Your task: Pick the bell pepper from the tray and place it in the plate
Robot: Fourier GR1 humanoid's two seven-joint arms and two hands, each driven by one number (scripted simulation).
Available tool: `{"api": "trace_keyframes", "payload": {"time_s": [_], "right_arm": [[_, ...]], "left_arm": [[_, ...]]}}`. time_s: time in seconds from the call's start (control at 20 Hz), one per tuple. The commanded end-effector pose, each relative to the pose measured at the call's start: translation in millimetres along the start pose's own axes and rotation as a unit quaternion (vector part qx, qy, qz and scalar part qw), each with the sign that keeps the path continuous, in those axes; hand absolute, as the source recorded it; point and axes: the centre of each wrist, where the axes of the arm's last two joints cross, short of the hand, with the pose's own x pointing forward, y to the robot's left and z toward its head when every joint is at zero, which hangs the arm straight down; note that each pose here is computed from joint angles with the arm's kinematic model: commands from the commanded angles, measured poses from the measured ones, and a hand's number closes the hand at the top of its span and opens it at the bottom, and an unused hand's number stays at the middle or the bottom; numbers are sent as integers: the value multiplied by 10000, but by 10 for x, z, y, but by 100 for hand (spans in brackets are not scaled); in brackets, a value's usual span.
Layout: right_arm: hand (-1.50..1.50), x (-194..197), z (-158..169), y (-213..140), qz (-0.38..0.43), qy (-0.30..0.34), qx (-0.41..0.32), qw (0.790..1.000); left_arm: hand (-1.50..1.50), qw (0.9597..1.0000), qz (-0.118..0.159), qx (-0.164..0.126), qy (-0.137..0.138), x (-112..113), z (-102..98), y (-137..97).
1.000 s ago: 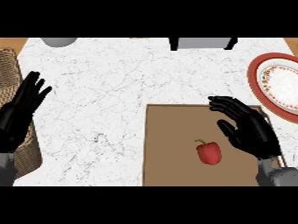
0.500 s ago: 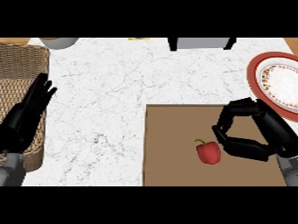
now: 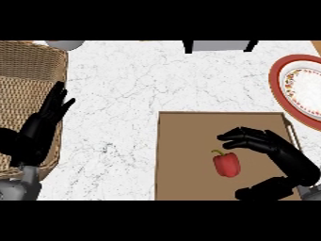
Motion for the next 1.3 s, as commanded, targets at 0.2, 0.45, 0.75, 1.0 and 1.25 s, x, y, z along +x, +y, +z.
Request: {"api": "trace_keyframes", "payload": {"time_s": [0.2,0.45,0.75,1.0,1.25], "right_arm": [[-150,76,82,-380,2133,302,922,9722],[-150,296,-167,-412,2786,754,1459,9463],[-150,280,-169,-150,2995,1591,2464,9079],[-150,266,-334,21,3020,1845,2609,8982],[-150,169,-337,68,3009,2055,2713,8908]], "left_arm": [[0,9904,-36,460,1304,-423,190,-106],[0,9890,-64,476,1402,-441,184,-113],[0,9890,-66,406,1417,-424,202,-176],[0,9889,-85,474,1403,-501,192,-226],[0,9884,-75,441,1453,-374,194,-283]]}}
